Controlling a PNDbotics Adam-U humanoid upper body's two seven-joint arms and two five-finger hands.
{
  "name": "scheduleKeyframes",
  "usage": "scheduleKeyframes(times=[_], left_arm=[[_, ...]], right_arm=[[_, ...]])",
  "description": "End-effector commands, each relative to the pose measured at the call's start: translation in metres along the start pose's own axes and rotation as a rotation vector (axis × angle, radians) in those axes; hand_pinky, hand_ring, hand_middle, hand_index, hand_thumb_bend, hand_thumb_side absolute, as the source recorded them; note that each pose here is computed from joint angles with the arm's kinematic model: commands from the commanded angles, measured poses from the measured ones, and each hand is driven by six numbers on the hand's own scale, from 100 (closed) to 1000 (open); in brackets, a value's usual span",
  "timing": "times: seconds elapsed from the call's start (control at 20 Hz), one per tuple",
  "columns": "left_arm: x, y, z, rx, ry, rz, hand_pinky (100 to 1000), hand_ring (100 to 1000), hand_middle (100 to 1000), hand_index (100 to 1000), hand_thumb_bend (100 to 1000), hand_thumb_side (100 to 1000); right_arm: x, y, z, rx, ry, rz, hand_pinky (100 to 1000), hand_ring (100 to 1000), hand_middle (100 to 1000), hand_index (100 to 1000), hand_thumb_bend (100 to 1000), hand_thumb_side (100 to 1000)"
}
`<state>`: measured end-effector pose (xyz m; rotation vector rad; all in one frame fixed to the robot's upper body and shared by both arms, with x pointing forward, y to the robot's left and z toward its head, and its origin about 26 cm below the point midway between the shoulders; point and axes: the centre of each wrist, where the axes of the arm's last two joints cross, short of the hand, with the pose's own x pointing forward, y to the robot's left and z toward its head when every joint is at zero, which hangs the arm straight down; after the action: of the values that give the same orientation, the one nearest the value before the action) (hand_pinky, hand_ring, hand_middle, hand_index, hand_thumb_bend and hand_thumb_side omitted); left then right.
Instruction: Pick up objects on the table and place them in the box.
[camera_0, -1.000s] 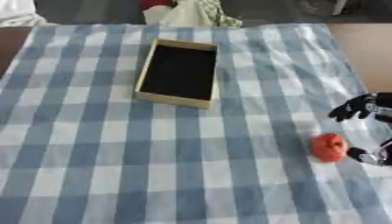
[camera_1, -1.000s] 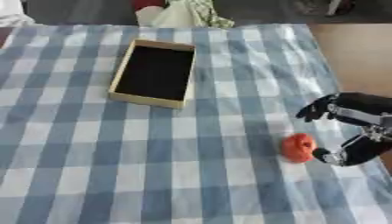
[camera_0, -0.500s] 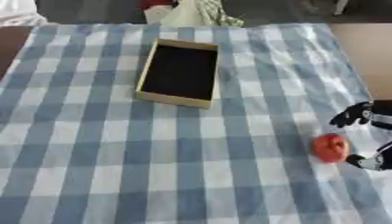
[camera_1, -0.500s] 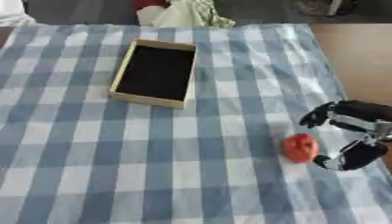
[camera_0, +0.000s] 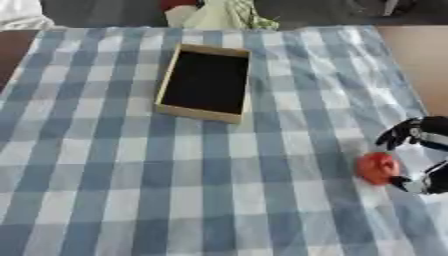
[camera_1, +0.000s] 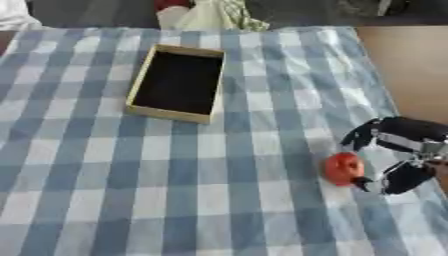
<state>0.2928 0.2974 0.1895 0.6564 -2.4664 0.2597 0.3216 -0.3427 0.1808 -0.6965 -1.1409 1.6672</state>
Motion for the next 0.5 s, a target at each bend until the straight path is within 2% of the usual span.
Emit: scheduleKeyframes(times=[0.05,0.25,0.35,0.45,0.5], left_arm=[[0.0046,0.0002,-0.0039,-0.007,-0.022,0.005,752,752,680,816,543,656],[0.0048,-0.0001,-0.0042,-0.008,-0.024,0.006,752,752,679,814,543,656],[0.0048,-0.0001,-0.0042,-0.009,-0.024,0.005,752,751,678,811,543,656],[0.0048,0.0,-0.0041,-0.009,-0.023,0.005,752,751,677,810,543,656],[0.0047,0.0,-0.004,-0.009,-0.022,0.005,752,750,677,810,542,656]], right_arm=[[-0.0023,-0.0059,0.0011,-0.03,0.023,0.029,731,746,622,830,343,235],[-0.003,-0.0007,-0.0035,-0.02,0.037,0.045,709,722,600,813,348,215],[-0.0041,0.0019,-0.005,-0.007,0.037,0.039,684,686,558,776,292,221],[-0.005,0.0024,-0.0051,-0.007,0.032,0.033,655,634,509,724,276,200],[-0.0052,0.0022,-0.0047,-0.014,0.03,0.031,638,608,467,678,249,184]])
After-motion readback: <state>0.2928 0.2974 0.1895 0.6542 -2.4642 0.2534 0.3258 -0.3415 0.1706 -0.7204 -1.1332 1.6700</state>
